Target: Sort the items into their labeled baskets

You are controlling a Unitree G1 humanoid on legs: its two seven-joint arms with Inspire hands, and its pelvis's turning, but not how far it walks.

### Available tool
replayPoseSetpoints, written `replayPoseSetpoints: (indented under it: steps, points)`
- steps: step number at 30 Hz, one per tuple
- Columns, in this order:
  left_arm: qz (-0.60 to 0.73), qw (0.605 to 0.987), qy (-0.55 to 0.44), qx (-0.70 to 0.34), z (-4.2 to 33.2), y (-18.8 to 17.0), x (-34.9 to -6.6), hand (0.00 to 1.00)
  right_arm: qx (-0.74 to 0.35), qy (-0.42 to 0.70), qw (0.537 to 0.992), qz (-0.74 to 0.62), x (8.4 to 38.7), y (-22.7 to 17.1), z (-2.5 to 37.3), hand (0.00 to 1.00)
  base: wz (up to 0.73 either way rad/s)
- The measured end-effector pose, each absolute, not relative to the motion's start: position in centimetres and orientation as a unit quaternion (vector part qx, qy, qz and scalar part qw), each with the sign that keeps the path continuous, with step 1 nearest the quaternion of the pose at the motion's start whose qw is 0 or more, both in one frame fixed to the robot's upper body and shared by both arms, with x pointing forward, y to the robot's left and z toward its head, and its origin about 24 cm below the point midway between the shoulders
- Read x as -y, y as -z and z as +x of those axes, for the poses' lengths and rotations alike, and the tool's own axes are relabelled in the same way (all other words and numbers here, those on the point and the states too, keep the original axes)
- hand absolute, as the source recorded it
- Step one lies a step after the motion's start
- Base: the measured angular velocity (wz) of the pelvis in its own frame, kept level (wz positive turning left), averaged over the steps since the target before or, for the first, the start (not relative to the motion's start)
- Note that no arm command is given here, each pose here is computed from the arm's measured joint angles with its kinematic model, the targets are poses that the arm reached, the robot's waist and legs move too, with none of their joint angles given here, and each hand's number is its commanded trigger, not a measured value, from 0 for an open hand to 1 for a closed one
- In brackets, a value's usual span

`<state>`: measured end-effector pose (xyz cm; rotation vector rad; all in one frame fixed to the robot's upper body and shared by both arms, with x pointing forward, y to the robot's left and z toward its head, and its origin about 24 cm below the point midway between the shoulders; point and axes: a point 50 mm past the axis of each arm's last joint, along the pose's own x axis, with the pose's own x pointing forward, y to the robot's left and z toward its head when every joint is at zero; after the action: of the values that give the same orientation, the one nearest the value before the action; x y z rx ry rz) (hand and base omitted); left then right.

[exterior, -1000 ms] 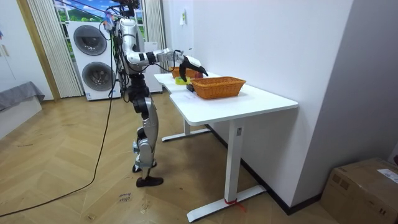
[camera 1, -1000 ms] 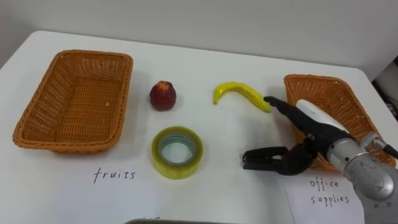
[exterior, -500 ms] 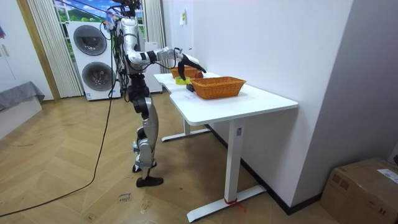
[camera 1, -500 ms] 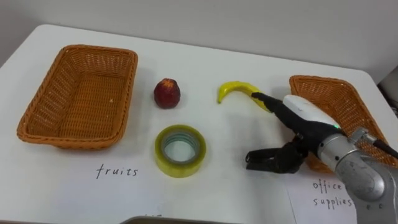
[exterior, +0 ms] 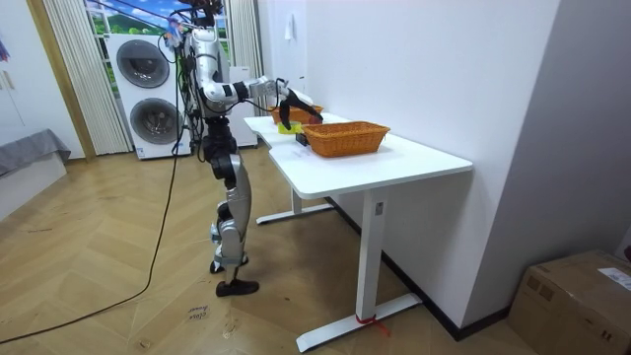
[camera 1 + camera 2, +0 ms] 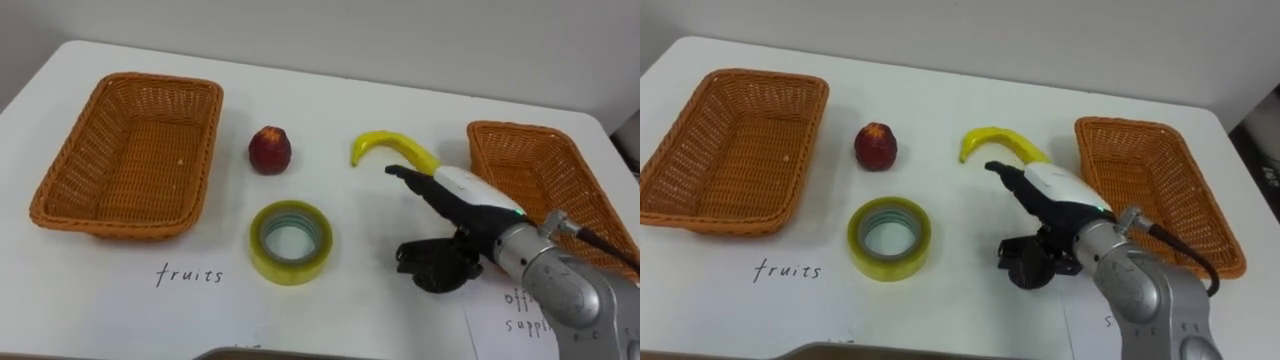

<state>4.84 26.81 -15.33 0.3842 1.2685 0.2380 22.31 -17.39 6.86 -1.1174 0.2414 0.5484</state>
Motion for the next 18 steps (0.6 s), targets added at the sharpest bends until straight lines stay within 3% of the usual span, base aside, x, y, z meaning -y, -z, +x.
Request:
replayPoseSetpoints:
  steps: [18]
  points:
    - [0.177,0.778,-0.112,-0.593,5.0,15.5,-26.7,0.00,-0.200,-0.311,0.784,-0.499,17.6,-4.6,21.9,0.00,0.01]
